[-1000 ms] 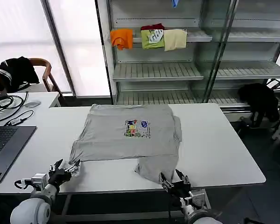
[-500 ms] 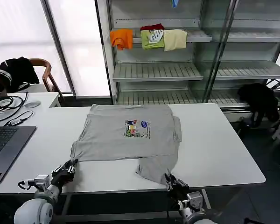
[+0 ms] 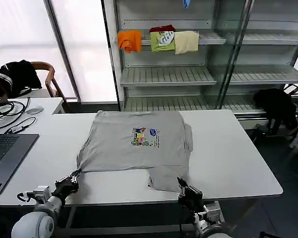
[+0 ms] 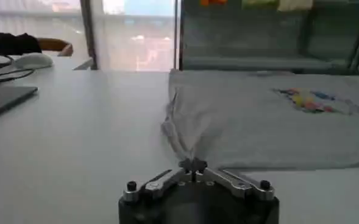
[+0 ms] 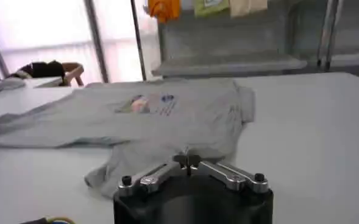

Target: Fold and organize the clothes.

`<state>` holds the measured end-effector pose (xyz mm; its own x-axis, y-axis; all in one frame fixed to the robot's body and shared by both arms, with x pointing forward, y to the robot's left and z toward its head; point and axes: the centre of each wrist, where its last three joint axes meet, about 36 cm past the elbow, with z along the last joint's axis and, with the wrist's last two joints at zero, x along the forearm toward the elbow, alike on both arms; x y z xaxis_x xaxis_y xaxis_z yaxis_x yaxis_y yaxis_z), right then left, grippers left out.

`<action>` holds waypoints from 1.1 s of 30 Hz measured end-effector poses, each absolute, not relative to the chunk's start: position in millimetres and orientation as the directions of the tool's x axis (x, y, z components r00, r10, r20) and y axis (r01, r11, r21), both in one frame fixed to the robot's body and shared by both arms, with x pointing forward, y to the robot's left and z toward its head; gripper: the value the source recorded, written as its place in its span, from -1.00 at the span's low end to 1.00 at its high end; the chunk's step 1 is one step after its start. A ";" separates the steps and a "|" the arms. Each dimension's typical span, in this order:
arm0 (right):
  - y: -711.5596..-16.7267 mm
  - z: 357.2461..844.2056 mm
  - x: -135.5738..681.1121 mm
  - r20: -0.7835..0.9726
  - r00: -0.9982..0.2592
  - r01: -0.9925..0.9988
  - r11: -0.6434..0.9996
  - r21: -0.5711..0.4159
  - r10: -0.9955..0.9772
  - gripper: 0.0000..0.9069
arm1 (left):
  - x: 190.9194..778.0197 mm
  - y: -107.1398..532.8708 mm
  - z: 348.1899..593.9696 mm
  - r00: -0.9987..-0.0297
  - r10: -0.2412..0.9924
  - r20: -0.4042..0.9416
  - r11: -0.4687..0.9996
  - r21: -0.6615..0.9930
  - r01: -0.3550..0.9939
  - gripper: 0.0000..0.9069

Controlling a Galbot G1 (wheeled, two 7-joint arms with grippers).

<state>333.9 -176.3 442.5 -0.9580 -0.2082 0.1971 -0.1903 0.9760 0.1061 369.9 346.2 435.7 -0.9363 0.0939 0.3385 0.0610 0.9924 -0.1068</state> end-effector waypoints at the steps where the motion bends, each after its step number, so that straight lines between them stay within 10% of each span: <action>1: -175.7 443.4 339.4 0.187 -0.960 -0.189 0.976 0.107 -0.207 -1.00 | 371.9 345.4 437.3 -0.939 0.101 0.330 0.991 -0.117 0.065 -1.00; 33: -140.7 446.4 571.5 0.152 -0.973 -0.157 0.981 0.110 -0.173 -1.00 | 510.9 347.1 445.6 -0.965 0.064 0.255 0.973 -0.231 0.003 -0.98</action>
